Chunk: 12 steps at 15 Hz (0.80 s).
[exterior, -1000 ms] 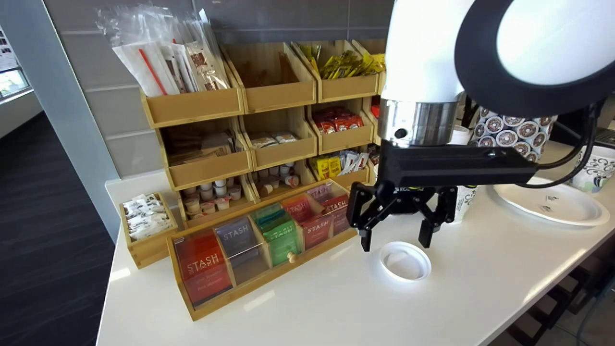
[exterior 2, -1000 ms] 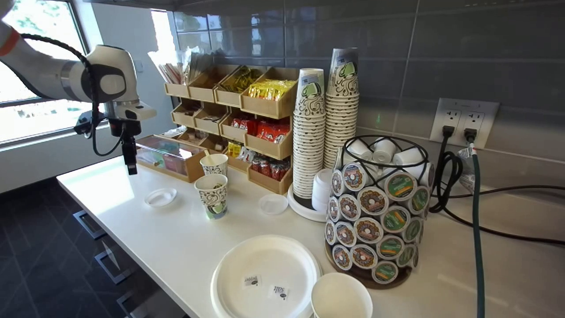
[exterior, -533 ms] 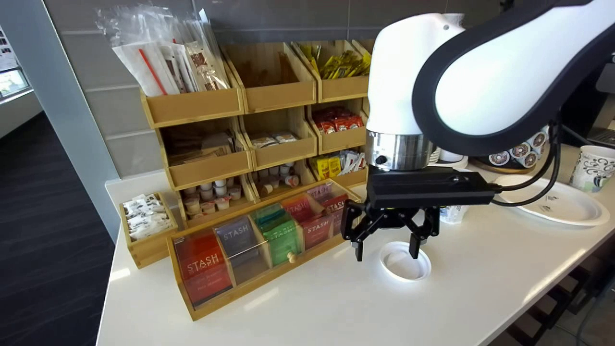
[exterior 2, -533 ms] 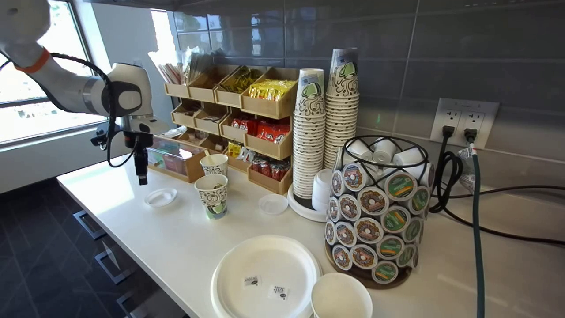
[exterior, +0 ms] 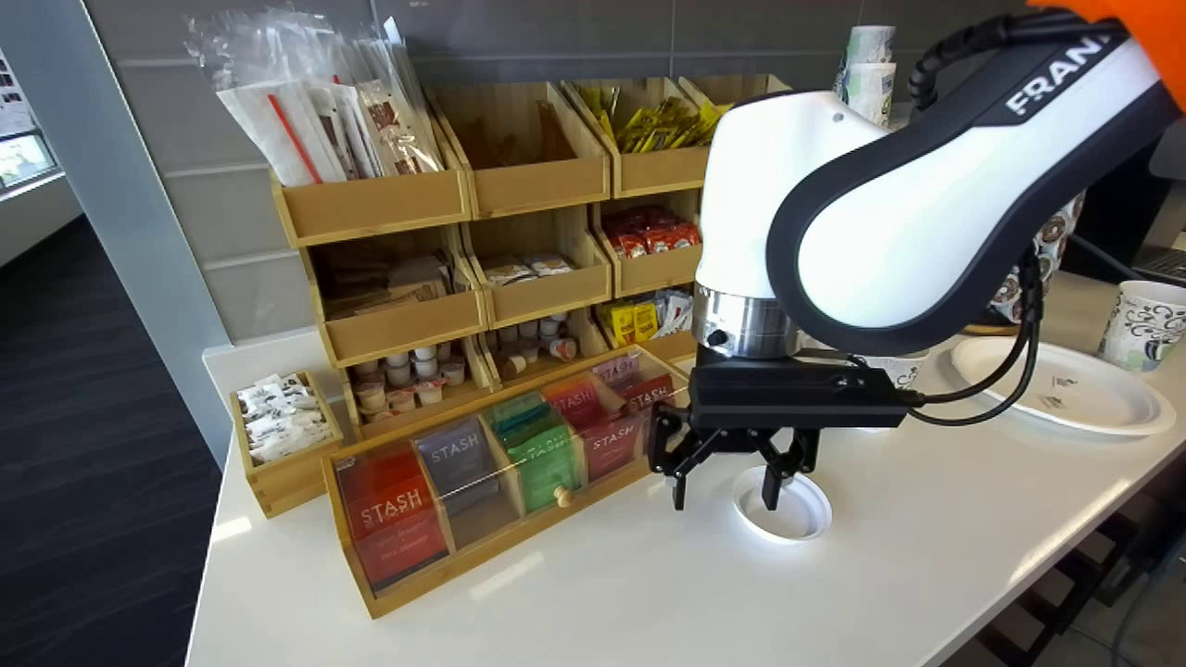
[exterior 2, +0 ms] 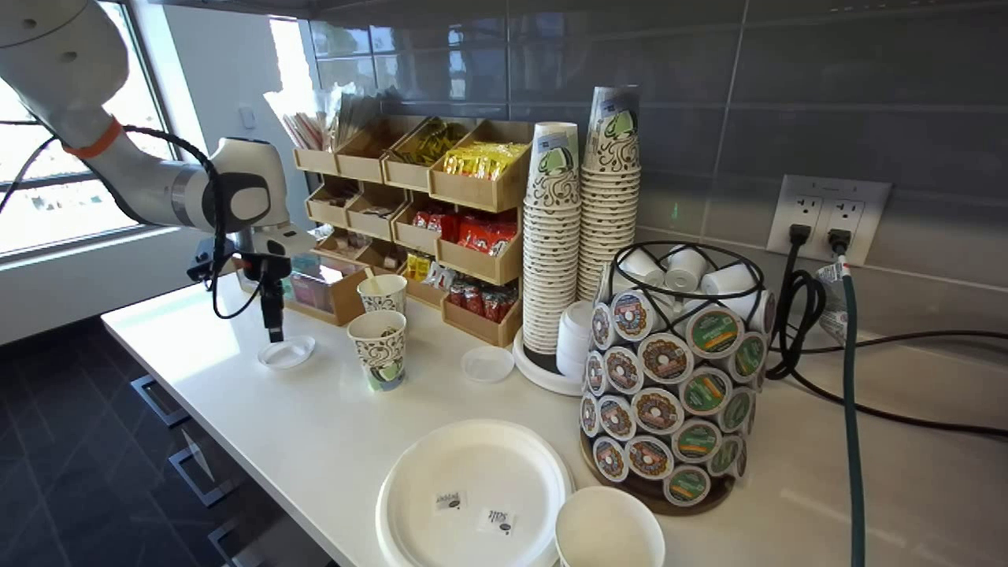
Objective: Pick up the paper cup lid and place it upside down on the paper cup to the right
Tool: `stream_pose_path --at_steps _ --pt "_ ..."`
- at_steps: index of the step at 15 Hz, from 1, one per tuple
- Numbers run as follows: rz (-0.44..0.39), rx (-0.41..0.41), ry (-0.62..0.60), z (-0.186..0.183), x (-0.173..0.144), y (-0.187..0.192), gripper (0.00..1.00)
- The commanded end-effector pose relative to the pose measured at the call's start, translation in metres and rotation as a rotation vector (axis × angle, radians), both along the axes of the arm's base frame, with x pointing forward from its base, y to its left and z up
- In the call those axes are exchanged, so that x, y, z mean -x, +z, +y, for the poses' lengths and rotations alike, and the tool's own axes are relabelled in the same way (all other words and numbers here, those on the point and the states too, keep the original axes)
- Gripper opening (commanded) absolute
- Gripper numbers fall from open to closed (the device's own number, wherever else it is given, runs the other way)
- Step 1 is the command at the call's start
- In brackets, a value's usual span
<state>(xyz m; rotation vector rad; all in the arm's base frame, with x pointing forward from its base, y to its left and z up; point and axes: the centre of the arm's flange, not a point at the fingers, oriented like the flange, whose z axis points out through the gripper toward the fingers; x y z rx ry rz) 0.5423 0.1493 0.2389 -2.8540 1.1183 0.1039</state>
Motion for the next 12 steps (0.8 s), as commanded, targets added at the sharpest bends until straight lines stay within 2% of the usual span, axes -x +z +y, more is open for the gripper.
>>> stream_pose_path --at_steps 1,2,4,5,6,8,9,10,11,12 --pt "-0.001 0.019 -0.009 -0.0035 -0.0039 -0.0121 0.73" --pt "0.005 0.020 -0.009 -0.0047 -0.0035 -0.0134 0.77" --pt "0.009 0.024 -0.011 -0.0058 -0.0032 -0.0143 0.66" --pt "0.010 0.028 -0.010 -0.0057 -0.0028 -0.0131 0.67" --pt "0.010 0.028 -0.010 -0.0056 -0.0027 -0.0121 0.58" --pt "0.010 0.032 -0.009 -0.0050 -0.0022 -0.0106 0.57" --pt "0.012 0.035 -0.007 -0.0045 -0.0018 -0.0104 0.50" --pt "0.013 0.037 -0.004 -0.0040 -0.0015 -0.0105 0.53" --pt "0.014 0.040 -0.002 -0.0034 -0.0008 -0.0107 0.47" --pt "0.015 0.042 0.000 -0.0030 -0.0004 -0.0105 0.49"
